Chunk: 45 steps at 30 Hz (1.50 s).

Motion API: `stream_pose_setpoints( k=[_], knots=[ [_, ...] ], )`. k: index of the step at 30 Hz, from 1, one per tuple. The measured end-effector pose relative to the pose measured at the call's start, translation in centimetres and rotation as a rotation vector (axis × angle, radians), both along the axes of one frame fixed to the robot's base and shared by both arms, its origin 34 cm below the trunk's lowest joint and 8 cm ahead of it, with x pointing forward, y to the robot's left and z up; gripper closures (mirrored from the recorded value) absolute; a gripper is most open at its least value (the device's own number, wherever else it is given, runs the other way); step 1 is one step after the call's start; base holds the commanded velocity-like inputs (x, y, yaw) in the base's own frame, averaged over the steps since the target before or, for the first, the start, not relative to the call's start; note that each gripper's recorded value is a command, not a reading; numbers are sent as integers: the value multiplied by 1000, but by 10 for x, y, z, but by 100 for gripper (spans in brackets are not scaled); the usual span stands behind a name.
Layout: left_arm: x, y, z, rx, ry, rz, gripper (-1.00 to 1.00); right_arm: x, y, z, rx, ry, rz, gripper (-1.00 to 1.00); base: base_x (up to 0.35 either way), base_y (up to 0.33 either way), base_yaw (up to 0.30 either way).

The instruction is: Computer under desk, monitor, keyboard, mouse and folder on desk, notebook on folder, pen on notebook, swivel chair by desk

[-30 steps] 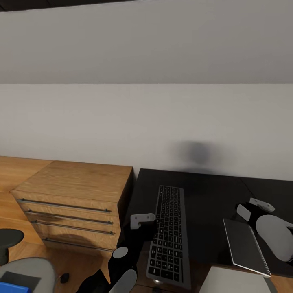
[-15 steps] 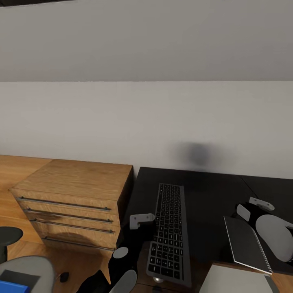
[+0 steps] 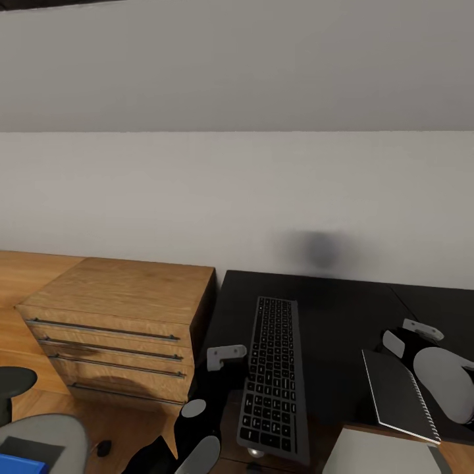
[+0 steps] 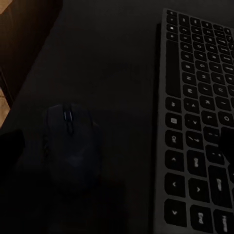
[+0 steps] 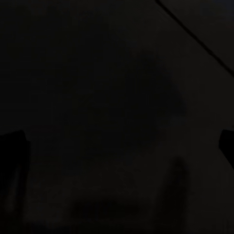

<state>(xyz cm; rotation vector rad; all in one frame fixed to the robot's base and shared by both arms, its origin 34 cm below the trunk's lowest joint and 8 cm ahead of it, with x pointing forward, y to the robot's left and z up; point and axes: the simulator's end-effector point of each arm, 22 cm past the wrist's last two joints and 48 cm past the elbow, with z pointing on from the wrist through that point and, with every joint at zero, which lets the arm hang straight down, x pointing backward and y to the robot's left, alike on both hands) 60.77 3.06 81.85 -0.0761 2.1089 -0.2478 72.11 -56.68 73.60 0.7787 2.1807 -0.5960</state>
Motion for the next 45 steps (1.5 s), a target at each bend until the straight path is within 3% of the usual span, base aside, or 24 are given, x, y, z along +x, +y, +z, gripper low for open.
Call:
stream_pose_setpoints(
  k=[45],
  knots=[
    [0, 0, 0, 0, 1, 1, -100, 6, 10, 1, -19, 7, 31, -100, -99, 6, 0]
  ],
)
